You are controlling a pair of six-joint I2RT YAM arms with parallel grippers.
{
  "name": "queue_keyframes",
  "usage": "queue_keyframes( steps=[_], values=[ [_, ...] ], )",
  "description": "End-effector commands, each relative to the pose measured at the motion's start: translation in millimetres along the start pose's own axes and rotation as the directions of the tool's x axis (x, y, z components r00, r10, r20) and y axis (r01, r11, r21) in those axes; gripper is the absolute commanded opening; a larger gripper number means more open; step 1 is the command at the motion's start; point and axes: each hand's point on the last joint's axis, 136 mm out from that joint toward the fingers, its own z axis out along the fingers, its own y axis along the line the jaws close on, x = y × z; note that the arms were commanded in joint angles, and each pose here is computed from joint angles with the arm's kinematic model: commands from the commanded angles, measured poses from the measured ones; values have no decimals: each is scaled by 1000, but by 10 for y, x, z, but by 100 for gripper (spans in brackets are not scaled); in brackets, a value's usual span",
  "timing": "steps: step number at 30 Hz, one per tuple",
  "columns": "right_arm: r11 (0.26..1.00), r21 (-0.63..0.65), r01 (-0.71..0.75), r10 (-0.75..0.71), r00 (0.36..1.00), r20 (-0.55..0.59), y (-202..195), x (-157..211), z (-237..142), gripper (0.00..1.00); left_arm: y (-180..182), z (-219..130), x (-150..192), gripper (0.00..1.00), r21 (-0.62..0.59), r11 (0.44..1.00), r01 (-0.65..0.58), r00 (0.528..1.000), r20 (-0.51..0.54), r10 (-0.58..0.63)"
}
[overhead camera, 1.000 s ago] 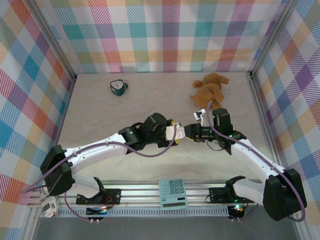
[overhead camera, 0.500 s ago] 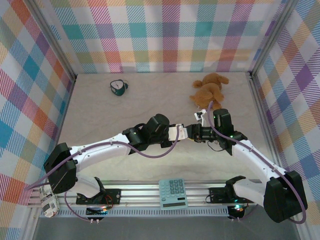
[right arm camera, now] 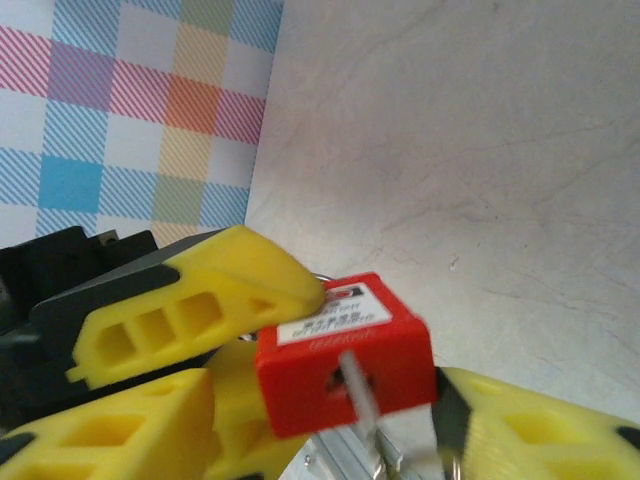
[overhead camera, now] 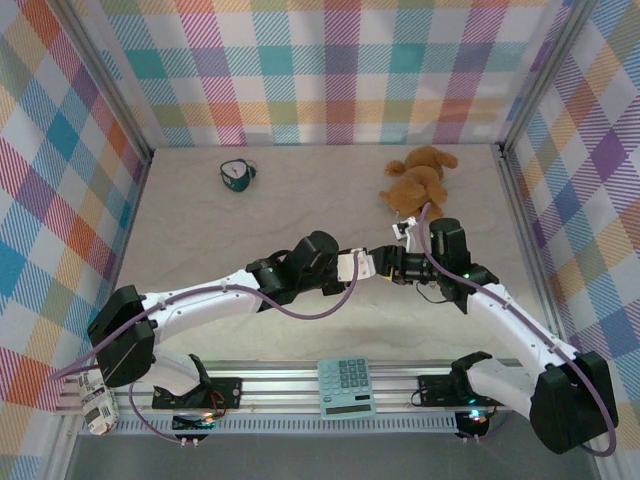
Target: Unlock with the key
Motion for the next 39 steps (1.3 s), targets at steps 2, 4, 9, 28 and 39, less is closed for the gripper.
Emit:
queue_keyframes(
  steps=[2, 4, 9, 28, 39],
  values=[
    [999, 43, -18, 14, 997, 82, 73, -107, -106, 68, 165, -21, 90, 8, -119, 993, -4, 1000, -18, 2],
    [996, 79, -49, 40, 992, 118, 18, -135, -146, 70, 214, -36, 95, 8, -163, 987, -19, 1000, -21, 16],
    [979, 120, -164, 139, 972, 192, -123, -183, -186, 72, 273, -44, 75, 7, -318, 937, -141, 990, -40, 135],
    [956, 188, -227, 181, 955, 234, -402, -142, -174, 73, 230, 74, -257, 1, -697, 528, -486, 842, -212, 496],
    [984, 71, -163, 147, 969, 197, -252, -227, -24, 64, 157, 7, -331, 0, -704, 533, -468, 849, -192, 492]
  ],
)
